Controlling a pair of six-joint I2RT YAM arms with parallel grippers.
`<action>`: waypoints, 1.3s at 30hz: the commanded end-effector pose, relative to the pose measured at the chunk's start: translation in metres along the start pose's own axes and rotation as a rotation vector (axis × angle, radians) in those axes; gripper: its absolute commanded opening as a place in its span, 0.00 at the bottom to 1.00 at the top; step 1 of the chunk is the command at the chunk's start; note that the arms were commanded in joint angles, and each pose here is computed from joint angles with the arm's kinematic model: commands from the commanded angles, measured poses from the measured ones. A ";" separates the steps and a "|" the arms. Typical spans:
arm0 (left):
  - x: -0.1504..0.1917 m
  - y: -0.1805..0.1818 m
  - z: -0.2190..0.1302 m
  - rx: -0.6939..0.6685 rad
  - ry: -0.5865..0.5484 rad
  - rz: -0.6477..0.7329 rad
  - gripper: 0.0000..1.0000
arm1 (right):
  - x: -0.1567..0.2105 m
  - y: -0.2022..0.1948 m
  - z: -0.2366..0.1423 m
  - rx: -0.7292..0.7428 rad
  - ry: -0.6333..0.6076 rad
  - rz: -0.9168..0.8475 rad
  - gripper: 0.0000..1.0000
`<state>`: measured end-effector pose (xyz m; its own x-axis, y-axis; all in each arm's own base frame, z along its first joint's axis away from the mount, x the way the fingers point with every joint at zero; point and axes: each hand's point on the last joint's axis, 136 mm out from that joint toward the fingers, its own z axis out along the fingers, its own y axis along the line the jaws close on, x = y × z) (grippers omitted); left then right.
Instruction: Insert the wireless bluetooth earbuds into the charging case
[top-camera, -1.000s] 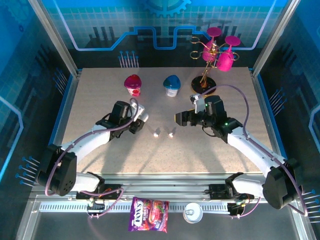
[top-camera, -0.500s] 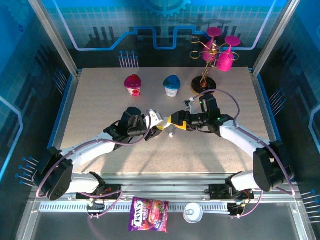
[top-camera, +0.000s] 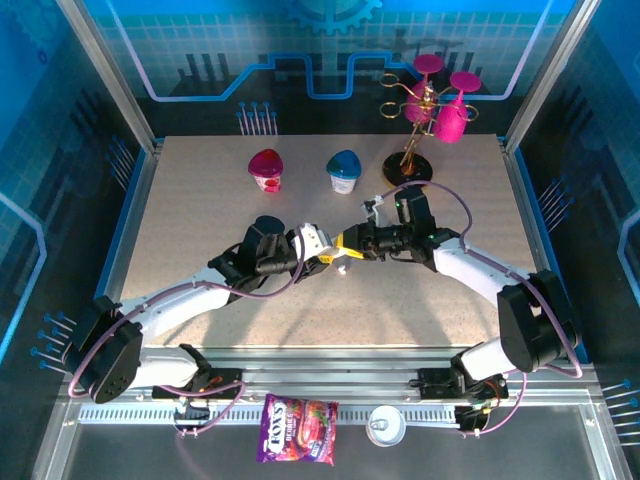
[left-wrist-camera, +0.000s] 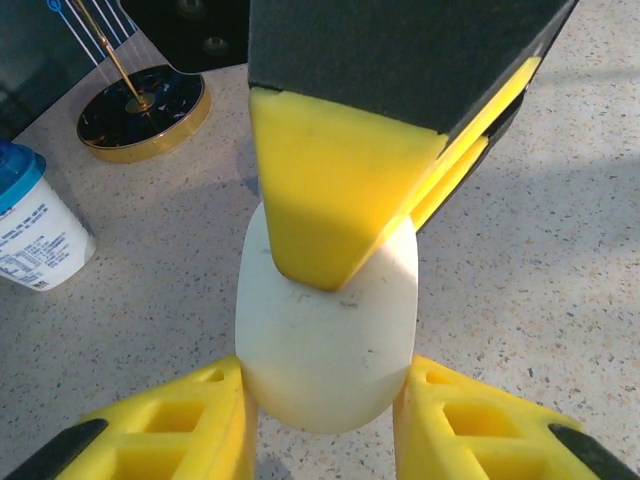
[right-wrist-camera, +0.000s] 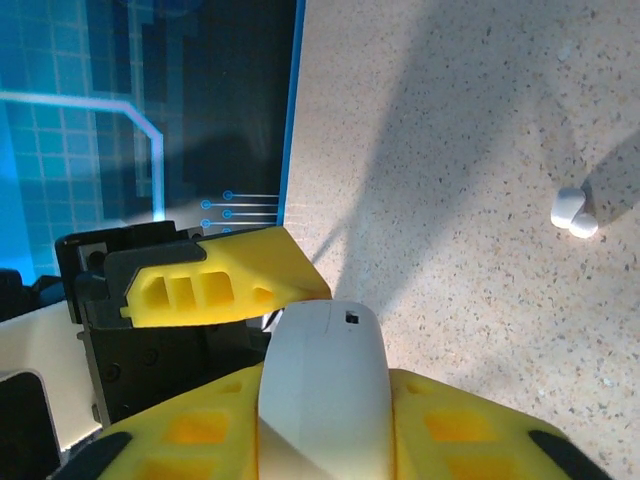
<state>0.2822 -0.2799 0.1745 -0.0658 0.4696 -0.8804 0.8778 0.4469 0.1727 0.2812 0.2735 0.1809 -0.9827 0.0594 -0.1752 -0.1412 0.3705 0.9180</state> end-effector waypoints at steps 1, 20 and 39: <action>-0.002 -0.009 0.000 0.032 -0.019 0.039 0.38 | 0.003 0.009 -0.001 -0.027 0.014 -0.009 0.23; -0.065 -0.004 -0.024 0.108 -0.518 -0.105 0.89 | -0.015 0.063 -0.041 -0.356 -0.083 -0.043 0.18; -0.073 -0.016 -0.020 0.167 -0.564 -0.094 0.99 | -0.001 0.070 -0.058 -0.342 -0.162 -0.038 0.18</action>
<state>0.2710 -0.3014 0.2375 0.0569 -0.0242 -0.9981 0.9324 0.3586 0.0445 0.2691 0.2494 0.2595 -0.9600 0.1921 -0.2039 -0.2007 0.0360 0.9790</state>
